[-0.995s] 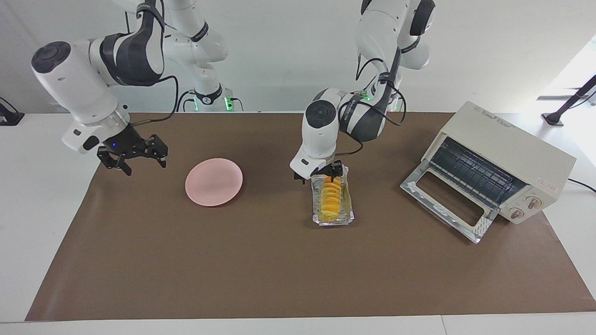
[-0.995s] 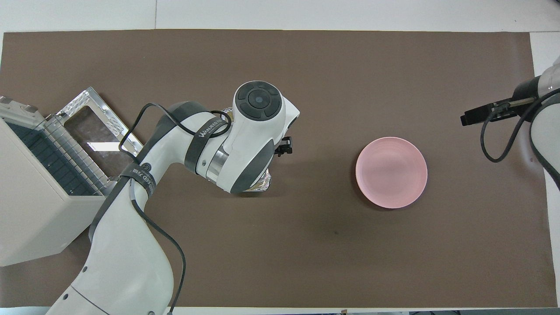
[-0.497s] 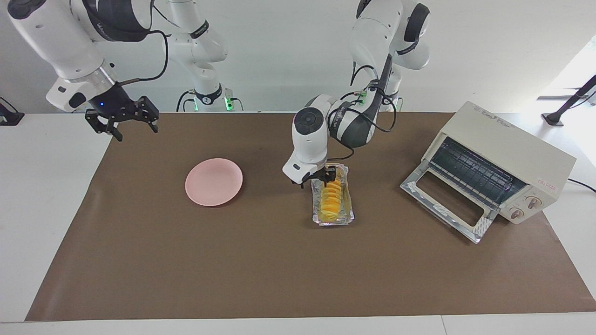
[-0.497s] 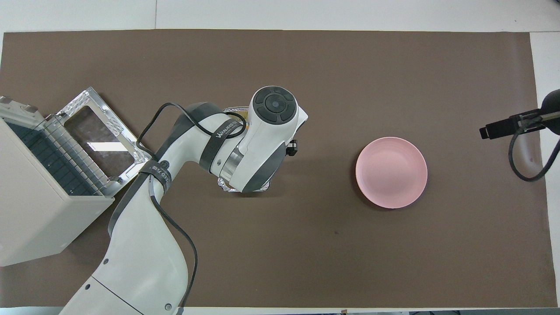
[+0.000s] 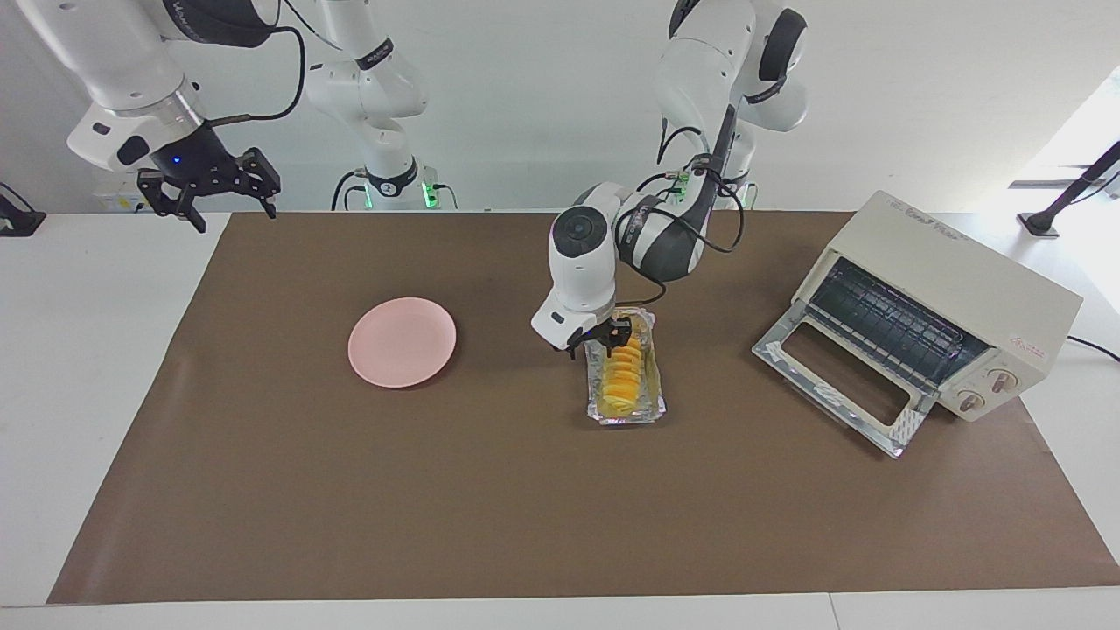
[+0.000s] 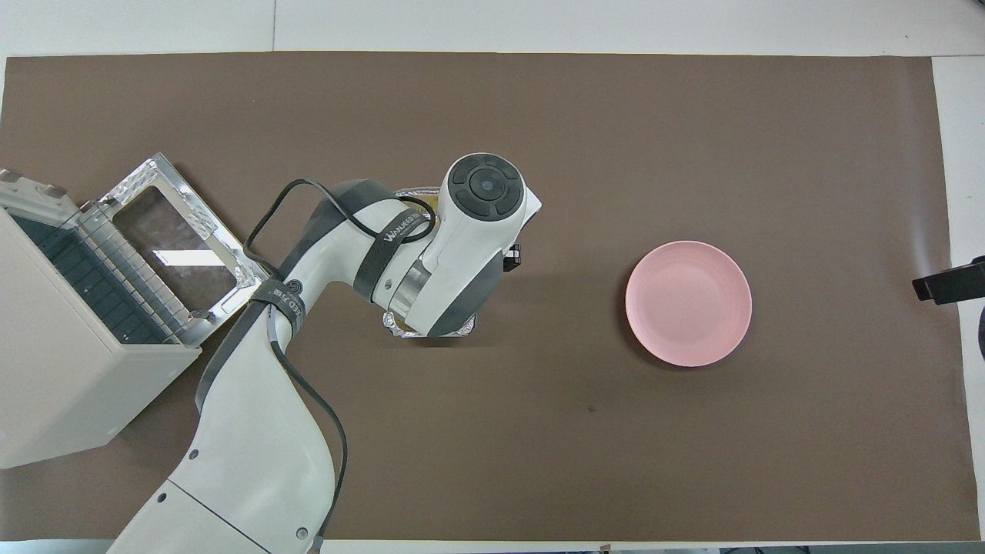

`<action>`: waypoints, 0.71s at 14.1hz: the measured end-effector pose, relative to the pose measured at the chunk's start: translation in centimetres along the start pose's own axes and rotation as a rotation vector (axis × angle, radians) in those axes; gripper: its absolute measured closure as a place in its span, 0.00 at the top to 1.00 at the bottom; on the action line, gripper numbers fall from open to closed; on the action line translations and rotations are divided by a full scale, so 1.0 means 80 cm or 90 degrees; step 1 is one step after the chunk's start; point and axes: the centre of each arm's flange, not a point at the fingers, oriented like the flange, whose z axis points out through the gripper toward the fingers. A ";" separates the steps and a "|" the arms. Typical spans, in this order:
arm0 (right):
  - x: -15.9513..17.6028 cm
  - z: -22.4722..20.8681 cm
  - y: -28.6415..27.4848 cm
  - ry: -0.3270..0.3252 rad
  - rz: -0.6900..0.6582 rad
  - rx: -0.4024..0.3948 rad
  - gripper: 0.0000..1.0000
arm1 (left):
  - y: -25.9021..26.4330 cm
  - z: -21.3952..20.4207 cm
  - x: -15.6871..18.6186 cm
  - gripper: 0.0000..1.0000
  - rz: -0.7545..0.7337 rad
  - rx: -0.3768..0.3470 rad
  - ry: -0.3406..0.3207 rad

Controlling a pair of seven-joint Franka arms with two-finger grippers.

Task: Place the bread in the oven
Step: 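Grasp the foil tray with the left gripper while the right gripper withdraws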

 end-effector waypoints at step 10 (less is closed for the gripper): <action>0.005 -0.022 0.001 -0.011 0.060 0.001 1.00 | 0.004 0.023 0.003 0.08 -0.008 0.008 -0.006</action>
